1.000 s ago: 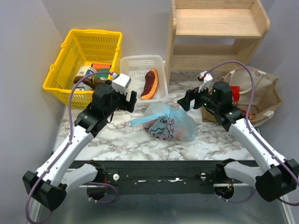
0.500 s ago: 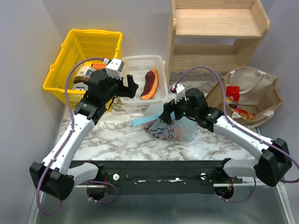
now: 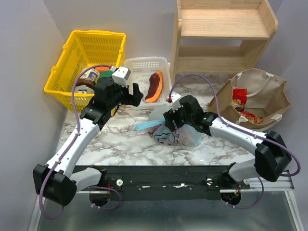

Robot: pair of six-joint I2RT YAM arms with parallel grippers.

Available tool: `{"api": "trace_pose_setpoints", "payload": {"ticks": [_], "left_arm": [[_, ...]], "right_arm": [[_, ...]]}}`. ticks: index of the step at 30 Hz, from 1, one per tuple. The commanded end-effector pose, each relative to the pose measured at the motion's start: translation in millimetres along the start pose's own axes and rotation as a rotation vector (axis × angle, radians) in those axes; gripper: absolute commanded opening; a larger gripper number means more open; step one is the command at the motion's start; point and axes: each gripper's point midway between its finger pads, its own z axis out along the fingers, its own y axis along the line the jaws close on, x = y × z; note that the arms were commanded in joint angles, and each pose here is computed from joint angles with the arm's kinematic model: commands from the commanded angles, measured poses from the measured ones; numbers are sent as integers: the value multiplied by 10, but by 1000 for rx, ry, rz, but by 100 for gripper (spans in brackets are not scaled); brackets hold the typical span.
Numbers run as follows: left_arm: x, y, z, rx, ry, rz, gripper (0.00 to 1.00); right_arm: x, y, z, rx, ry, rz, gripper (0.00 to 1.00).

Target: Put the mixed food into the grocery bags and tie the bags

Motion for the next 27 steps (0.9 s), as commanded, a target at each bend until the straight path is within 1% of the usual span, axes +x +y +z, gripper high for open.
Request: {"api": "trace_pose_setpoints", "payload": {"ticks": [1, 2, 4, 5, 7, 8, 9, 10, 11, 12, 13, 14, 15, 16, 17, 18, 19, 20, 22, 23, 25, 27], "left_arm": [[-91, -9, -82, 15, -48, 47, 98], [-82, -11, -79, 18, -59, 45, 98], [-105, 1, -100, 8, -75, 42, 98], [-119, 13, -103, -1, -81, 38, 98], [-134, 41, -104, -20, -84, 27, 99], [-145, 62, -107, -34, -86, 22, 99], [-147, 70, -114, -39, -88, 19, 99], [-161, 69, -130, -41, -94, 16, 99], [-168, 67, -135, -40, -102, 16, 99], [-174, 61, -141, -38, -108, 15, 99], [-192, 53, -166, -36, -118, 14, 99], [-204, 44, -170, -32, -125, 14, 99], [-206, 45, -177, -33, -127, 13, 99], [-214, 44, -186, -34, -130, 11, 99], [-234, 42, -196, -35, -137, 12, 99], [-226, 41, -196, -34, -133, 12, 99], [-234, 40, -205, -35, -137, 12, 99], [-239, 38, -212, -34, -140, 11, 99], [-254, 30, -216, -32, -146, 6, 99], [-245, 29, -207, -30, -142, 3, 99], [-259, 16, -213, -26, -147, -7, 99], [-267, 13, -221, -25, -156, -13, 99]], "right_arm": [[116, -45, 10, 36, 24, -2, 70], [63, -29, -16, 28, 9, -1, 59], [-39, 11, -63, 7, -19, -4, 52], [-157, 19, -121, 2, -48, -5, 49], [-324, 87, -206, -32, -83, -8, 47], [-358, 111, -249, -44, -83, -10, 42], [-557, 152, -371, -56, -135, 26, 40], [-644, 187, -440, -71, -160, 38, 38], [-736, 205, -514, -80, -189, 34, 33], [-917, 217, -676, -83, -250, 28, 31], [-1011, 202, -758, -72, -280, 21, 26], [-1092, 185, -851, -60, -306, 11, 18], [-1166, 158, -939, -46, -332, 1, 15], [-1354, 143, -1142, -29, -394, -19, 11], [-1426, 75, -1243, 12, -418, -45, 6], [-1515, 42, -1346, 34, -446, -58, 4], [-1700, -2, -1570, 66, -507, -81, 2], [-1774, -119, -1692, 136, -527, -80, 1], [-1912, -257, -1897, 223, -563, -110, 1], [-2036, -380, -2084, 295, -597, -104, 1], [-2114, -510, -2225, 359, -610, -123, 1], [-2175, -751, -2384, 425, -620, -94, 1]]}}
